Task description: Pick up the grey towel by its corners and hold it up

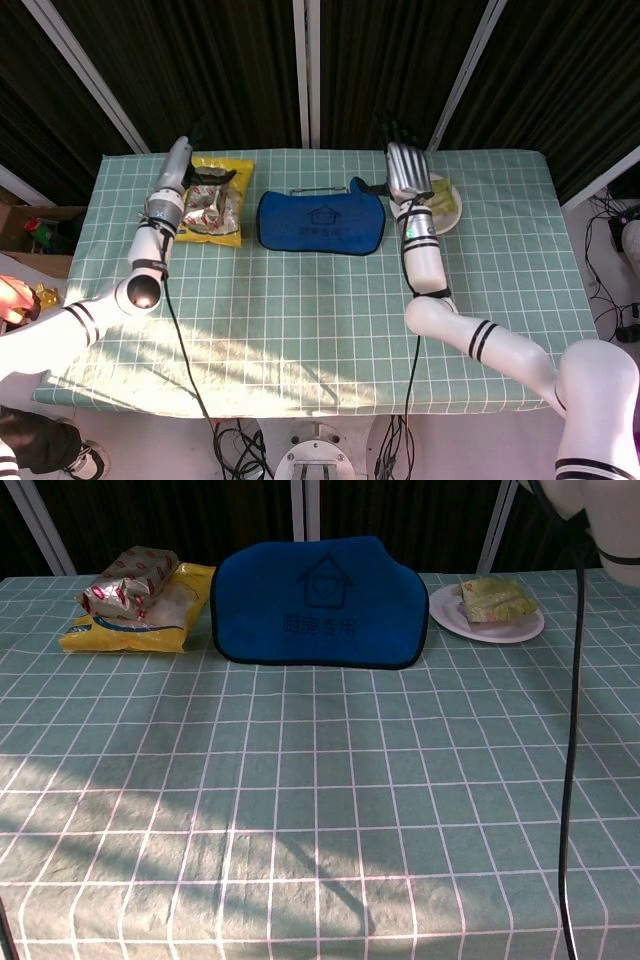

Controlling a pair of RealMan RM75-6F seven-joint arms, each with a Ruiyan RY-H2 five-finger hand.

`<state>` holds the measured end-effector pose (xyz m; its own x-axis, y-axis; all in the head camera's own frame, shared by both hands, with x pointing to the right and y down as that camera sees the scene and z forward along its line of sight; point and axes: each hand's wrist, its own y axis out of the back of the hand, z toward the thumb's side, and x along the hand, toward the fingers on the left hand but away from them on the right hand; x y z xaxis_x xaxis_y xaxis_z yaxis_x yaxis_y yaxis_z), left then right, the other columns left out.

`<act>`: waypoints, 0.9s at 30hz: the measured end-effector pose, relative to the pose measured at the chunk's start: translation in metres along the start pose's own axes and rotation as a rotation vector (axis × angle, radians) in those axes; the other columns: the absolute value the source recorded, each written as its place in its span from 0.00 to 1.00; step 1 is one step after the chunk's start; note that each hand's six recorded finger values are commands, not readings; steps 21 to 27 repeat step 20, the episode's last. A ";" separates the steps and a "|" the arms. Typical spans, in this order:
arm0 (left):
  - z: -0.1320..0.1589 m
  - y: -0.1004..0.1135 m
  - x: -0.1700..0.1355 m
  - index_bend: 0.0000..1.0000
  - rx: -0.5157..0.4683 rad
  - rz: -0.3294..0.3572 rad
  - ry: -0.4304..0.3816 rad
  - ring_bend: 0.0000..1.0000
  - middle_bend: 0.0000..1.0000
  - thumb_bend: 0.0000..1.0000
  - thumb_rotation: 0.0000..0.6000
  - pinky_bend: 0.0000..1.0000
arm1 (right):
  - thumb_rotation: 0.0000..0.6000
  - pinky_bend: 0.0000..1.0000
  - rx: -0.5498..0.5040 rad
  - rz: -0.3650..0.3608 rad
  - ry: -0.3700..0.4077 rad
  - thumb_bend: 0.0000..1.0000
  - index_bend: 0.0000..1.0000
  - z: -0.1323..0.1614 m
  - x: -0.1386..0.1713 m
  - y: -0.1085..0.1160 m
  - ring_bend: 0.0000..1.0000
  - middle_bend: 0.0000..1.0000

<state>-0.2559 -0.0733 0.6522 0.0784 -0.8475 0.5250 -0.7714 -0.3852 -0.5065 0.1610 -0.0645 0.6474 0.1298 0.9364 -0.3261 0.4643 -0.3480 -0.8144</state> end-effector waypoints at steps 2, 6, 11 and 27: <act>0.002 -0.006 -0.025 0.04 0.045 -0.022 -0.052 0.06 0.02 0.20 1.00 0.11 | 1.00 0.00 0.007 0.006 0.029 0.18 0.00 -0.005 0.023 0.005 0.00 0.00; -0.006 -0.007 -0.077 0.11 0.201 -0.013 -0.169 0.06 0.04 0.20 1.00 0.11 | 1.00 0.00 0.071 0.016 0.070 0.18 0.00 -0.037 0.099 0.020 0.00 0.00; -0.053 0.002 -0.161 0.11 0.462 0.090 -0.263 0.06 0.06 0.20 0.99 0.11 | 1.00 0.00 0.189 0.034 0.049 0.22 0.00 -0.095 0.204 0.030 0.00 0.00; -0.159 -0.012 -0.321 0.09 0.687 0.181 -0.084 0.06 0.06 0.20 0.97 0.11 | 1.00 0.00 0.352 0.051 -0.139 0.24 0.00 -0.184 0.358 0.040 0.00 0.00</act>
